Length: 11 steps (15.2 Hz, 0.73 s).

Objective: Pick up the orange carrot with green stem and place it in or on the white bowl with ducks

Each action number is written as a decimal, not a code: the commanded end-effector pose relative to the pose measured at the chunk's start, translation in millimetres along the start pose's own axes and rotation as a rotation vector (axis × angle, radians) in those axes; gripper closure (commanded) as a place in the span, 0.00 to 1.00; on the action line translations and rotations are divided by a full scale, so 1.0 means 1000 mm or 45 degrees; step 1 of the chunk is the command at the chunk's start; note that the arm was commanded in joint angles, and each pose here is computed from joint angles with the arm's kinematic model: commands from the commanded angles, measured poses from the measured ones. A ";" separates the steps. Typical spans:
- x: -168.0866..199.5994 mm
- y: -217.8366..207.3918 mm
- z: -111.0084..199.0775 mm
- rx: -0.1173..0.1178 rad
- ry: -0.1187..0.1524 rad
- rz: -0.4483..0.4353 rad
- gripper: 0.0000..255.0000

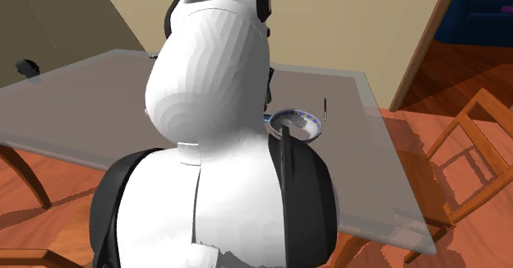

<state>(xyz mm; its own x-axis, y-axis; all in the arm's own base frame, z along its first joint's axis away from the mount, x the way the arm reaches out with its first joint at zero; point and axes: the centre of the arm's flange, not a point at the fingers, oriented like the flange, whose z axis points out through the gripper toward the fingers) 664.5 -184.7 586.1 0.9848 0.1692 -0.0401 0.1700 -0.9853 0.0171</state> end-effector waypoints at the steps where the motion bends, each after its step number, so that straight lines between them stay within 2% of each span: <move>1: -0.011 0.019 -0.001 0.000 0.000 0.000 1.00; 10: -0.069 0.124 0.002 0.000 0.000 0.000 1.00; 11: -0.069 0.124 0.008 0.000 0.000 0.000 1.00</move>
<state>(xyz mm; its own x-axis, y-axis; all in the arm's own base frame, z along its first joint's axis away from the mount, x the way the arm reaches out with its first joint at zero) 620.4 -312.8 585.1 0.9850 0.1678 -0.0407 0.1686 -0.9855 0.0168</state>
